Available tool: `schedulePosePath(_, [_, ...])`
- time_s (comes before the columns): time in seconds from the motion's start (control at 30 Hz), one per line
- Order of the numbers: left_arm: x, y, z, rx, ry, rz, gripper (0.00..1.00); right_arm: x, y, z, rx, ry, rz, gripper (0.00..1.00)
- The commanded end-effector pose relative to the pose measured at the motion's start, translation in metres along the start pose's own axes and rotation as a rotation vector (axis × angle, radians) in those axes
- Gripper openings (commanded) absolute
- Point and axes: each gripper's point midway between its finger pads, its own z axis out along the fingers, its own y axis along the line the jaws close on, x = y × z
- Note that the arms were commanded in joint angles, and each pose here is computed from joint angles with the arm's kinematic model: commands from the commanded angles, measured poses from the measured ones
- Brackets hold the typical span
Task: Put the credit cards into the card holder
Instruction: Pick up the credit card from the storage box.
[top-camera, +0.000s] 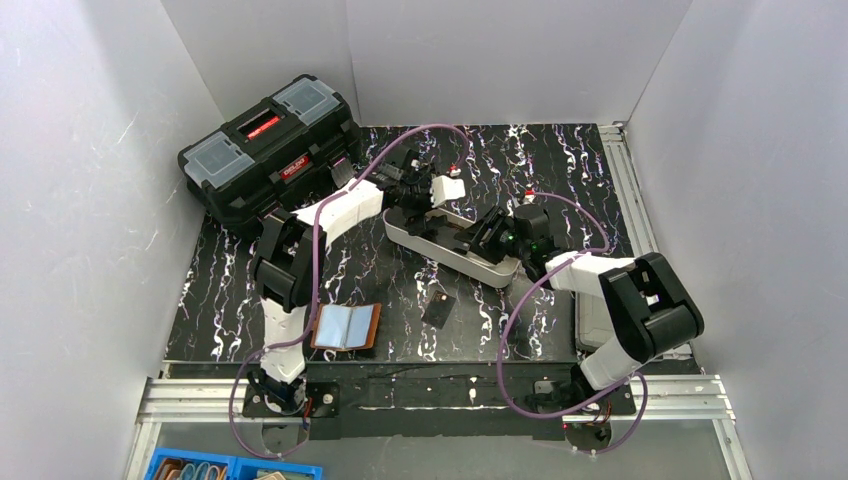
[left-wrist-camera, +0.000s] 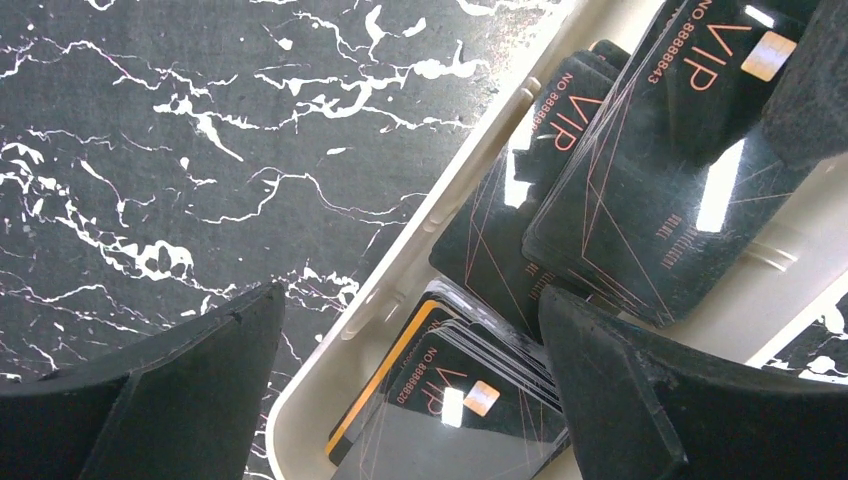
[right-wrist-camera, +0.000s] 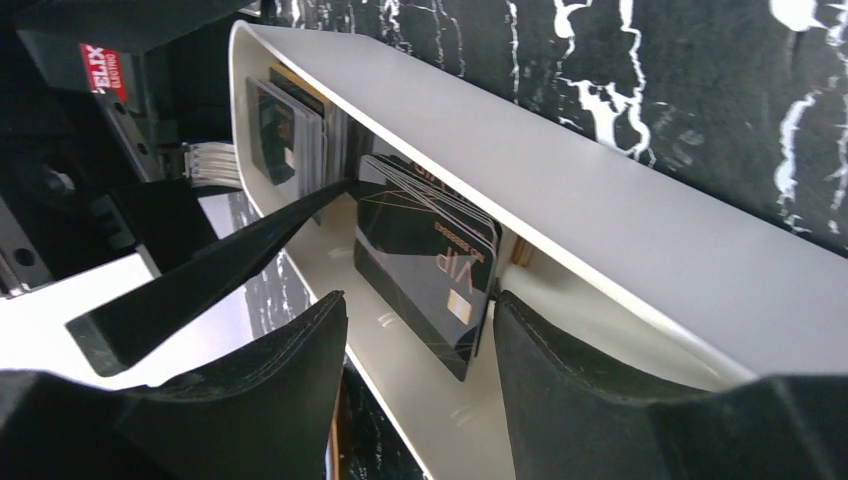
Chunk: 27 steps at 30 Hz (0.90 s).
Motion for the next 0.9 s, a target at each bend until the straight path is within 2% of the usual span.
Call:
schedulePosePath(0.0, [-0.003,-0.004,-0.006,-0.009,0.01,0.054,0.99,-0.007,0.02,0.002,-0.097,-0.004,0.02,0.62])
schedulePosePath(0.3, [-0.006,-0.01,-0.004,-0.002,0.008,0.042,0.99,-0.009,0.03,-0.001,-0.117,0.0,0.001,0.59])
schedulePosePath(0.53, [-0.01,-0.015,-0.01,0.009,0.0,0.011,0.99,-0.01,0.049,0.006,-0.165,0.021,-0.015,0.42])
schedulePosePath(0.6, [-0.011,-0.013,-0.013,0.003,0.001,0.007,0.99,-0.01,0.058,0.005,-0.178,0.022,-0.04,0.43])
schedulePosePath(0.73, [-0.015,-0.009,-0.018,-0.007,-0.006,-0.014,0.99,-0.007,0.064,0.009,-0.171,0.031,-0.071,0.51])
schedulePosePath(0.77, [-0.016,-0.007,-0.021,-0.012,-0.007,-0.019,0.99,-0.007,0.062,0.01,-0.161,0.032,-0.069,0.48])
schedulePosePath(0.87, [-0.026,0.009,-0.039,-0.053,-0.02,-0.054,0.99,-0.008,0.054,0.014,-0.114,0.03,-0.066,0.29])
